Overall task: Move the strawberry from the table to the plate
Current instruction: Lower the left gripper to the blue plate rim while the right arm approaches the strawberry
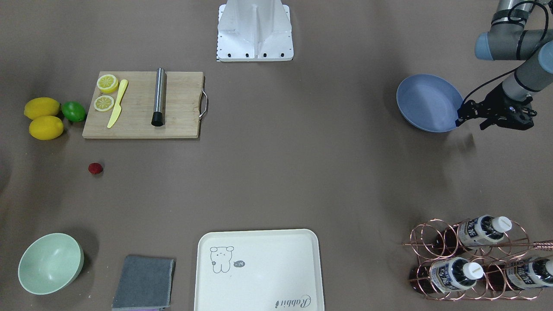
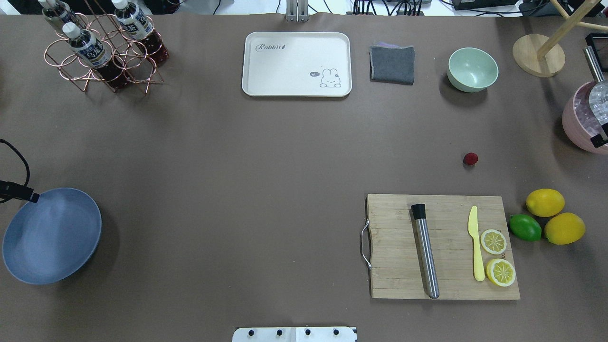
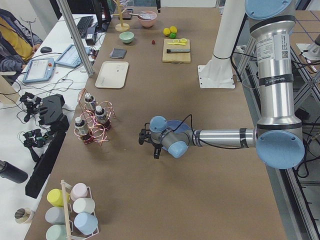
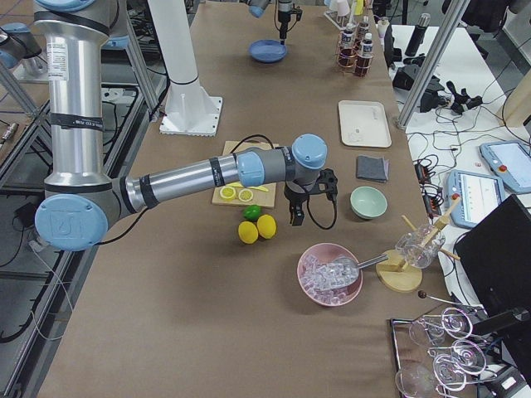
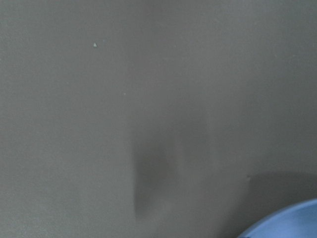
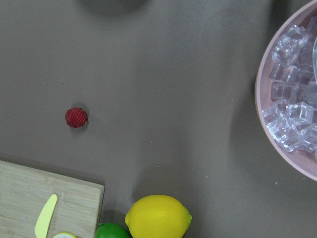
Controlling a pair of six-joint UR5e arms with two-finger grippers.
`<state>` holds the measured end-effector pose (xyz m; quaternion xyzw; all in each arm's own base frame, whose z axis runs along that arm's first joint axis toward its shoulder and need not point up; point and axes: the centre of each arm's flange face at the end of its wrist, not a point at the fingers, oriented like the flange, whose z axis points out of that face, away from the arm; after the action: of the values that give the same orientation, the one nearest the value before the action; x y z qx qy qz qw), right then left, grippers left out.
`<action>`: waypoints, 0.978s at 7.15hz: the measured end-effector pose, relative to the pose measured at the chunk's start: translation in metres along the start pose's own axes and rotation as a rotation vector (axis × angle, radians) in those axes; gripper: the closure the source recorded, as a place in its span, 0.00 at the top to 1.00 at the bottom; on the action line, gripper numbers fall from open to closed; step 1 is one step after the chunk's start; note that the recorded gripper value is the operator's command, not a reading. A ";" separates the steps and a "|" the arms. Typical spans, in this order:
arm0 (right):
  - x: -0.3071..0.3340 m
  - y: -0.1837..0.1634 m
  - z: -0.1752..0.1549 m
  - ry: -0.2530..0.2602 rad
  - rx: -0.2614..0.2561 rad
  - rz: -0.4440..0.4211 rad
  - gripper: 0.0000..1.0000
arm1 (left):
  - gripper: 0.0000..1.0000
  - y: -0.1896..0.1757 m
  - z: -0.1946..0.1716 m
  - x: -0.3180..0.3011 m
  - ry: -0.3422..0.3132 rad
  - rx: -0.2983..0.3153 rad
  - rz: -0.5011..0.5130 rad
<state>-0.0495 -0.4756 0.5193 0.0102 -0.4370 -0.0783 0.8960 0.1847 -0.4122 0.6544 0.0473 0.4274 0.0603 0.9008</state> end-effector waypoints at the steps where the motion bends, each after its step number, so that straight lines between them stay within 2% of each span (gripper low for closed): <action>1: -0.002 0.000 -0.002 0.000 0.004 -0.005 1.00 | 0.86 0.005 -0.001 -0.001 0.009 0.004 0.013; 3: -0.005 0.000 -0.004 0.000 0.008 -0.010 1.00 | 0.85 0.020 -0.005 -0.005 0.050 0.009 0.045; 4: -0.006 0.000 -0.004 0.000 0.010 -0.012 1.00 | 0.79 0.026 -0.005 -0.008 0.061 0.008 0.053; 5: -0.006 0.000 -0.005 0.000 0.010 -0.014 1.00 | 0.66 0.031 -0.004 -0.010 0.067 0.006 0.059; 6: -0.006 0.000 -0.005 0.000 0.010 -0.014 1.00 | 0.61 0.036 -0.001 -0.010 0.068 -0.002 0.065; 7: -0.006 0.000 -0.005 0.000 0.010 -0.014 1.00 | 0.51 0.043 0.001 -0.012 0.069 -0.012 0.070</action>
<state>-0.0494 -0.4746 0.5120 0.0176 -0.4373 -0.0826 0.8953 0.1755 -0.3716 0.6703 0.0547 0.4559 0.0959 0.8832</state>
